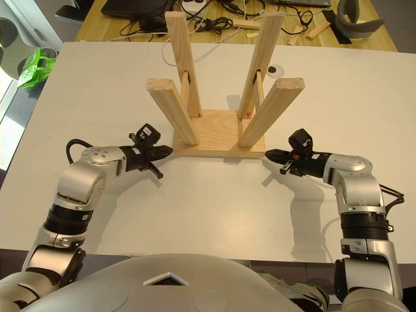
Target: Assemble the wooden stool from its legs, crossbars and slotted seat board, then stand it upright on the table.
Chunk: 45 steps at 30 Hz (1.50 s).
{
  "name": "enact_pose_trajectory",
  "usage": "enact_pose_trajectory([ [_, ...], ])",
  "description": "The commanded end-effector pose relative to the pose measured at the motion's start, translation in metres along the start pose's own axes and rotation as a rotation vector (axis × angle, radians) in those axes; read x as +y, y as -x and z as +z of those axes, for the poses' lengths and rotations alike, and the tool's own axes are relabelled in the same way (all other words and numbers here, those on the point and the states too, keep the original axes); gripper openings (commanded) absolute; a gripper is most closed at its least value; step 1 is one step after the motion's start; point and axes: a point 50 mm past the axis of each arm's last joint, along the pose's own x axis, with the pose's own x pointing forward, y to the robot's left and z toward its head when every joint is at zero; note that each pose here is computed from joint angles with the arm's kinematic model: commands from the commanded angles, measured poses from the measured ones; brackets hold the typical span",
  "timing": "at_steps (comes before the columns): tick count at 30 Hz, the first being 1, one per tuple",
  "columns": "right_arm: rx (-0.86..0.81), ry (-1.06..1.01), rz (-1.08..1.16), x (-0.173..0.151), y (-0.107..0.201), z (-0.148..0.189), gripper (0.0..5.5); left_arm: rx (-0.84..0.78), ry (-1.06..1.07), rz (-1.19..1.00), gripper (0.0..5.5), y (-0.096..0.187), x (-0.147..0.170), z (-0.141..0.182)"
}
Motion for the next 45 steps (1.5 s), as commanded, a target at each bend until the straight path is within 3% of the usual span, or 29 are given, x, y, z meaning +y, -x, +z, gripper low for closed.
enact_pose_trajectory([
  [1,-0.091,0.029,0.121,0.016,-0.005,0.019,0.00,-0.084,0.012,-0.148,0.01,0.002,-0.017,0.016],
  [13,-0.137,0.005,0.163,0.037,0.006,0.026,0.00,-0.149,0.105,-0.169,0.01,0.024,-0.013,0.025],
  [45,-0.251,-0.033,0.241,0.045,0.013,0.053,0.00,-0.289,0.161,-0.252,0.01,0.031,-0.021,0.047],
])
